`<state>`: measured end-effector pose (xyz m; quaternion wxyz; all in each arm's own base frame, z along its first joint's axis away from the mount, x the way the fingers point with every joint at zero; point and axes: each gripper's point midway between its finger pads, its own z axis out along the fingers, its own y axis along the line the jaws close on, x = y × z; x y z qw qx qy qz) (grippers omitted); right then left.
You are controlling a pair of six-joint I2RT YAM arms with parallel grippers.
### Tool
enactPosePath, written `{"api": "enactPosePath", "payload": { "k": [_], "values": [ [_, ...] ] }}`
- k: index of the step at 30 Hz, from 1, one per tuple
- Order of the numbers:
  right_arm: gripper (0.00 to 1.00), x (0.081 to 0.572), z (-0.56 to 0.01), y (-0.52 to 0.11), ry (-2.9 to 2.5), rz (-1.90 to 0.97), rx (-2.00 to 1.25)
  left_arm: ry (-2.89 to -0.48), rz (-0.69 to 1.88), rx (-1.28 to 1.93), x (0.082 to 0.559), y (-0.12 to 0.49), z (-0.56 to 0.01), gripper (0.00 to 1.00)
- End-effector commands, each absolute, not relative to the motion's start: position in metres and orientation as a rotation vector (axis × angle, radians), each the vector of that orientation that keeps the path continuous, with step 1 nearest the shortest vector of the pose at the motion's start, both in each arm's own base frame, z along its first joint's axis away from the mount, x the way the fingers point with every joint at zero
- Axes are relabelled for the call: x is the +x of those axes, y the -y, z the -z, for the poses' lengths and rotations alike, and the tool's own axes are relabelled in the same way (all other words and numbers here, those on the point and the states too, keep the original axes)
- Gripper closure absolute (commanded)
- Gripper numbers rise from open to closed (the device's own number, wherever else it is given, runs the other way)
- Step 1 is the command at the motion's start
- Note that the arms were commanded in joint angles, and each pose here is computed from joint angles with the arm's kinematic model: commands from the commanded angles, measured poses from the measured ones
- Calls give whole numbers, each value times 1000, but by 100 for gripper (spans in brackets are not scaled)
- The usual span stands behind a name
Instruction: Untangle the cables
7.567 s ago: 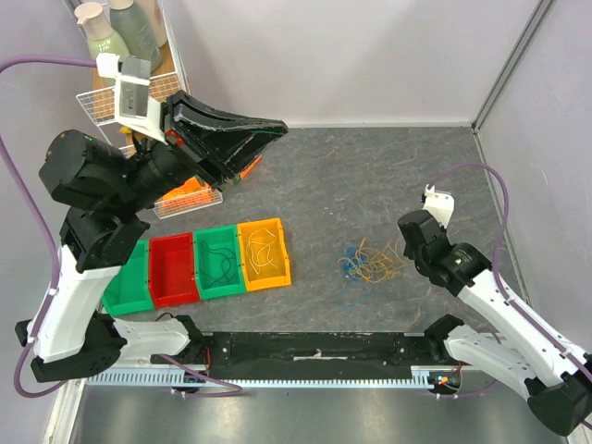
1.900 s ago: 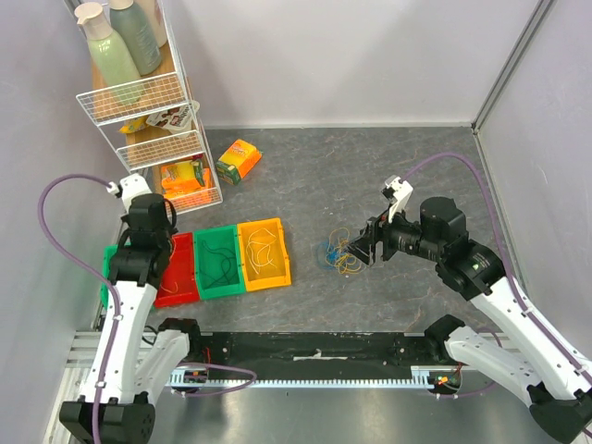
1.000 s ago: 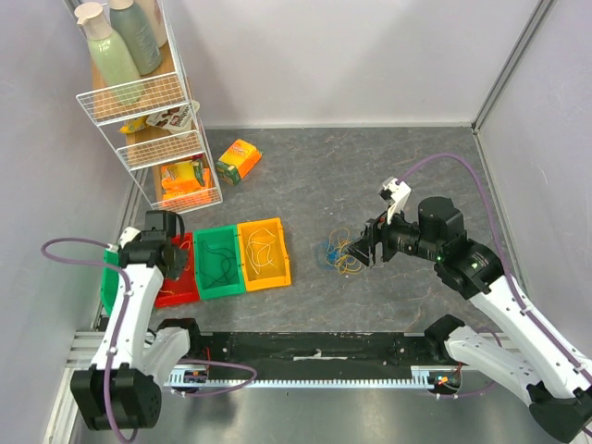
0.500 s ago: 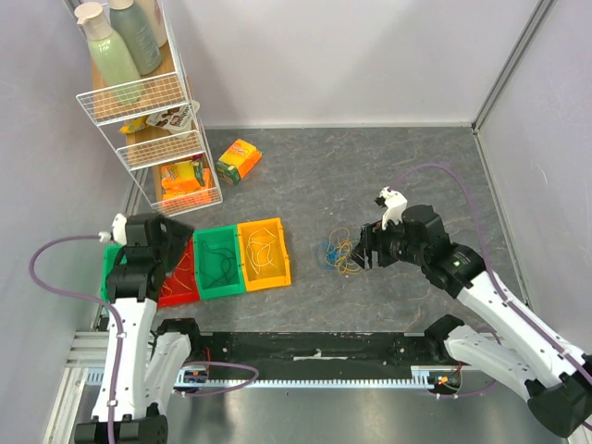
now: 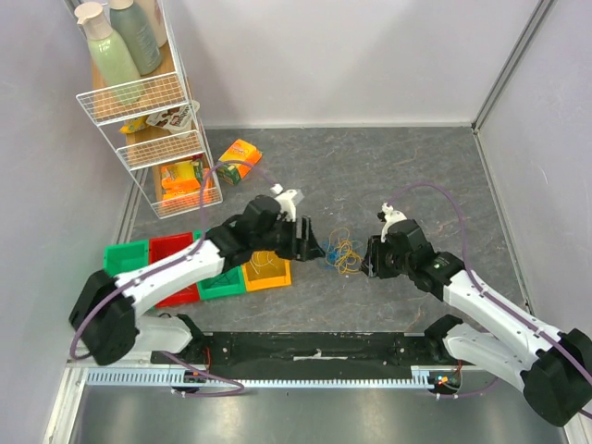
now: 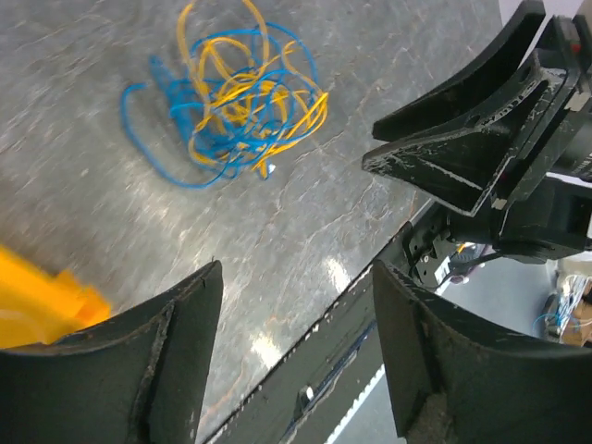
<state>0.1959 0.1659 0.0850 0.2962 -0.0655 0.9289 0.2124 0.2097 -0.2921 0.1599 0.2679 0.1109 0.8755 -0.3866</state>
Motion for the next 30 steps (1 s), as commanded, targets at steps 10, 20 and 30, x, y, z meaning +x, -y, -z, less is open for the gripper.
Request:
{"api": "enactPosePath", "payload": {
  "k": [10,20,30],
  "values": [
    [67,236,-125,-173,-2206,-702,72,-1905,1144,843,243,397,-176,43],
    [70,238,-115,-176,-2237,-816,129,-1990,1174,872,243,407,-140,45],
    [71,242,-113,-193,-2230,-926,117,-2022,1147,836,247,404,-135,94]
  ]
}}
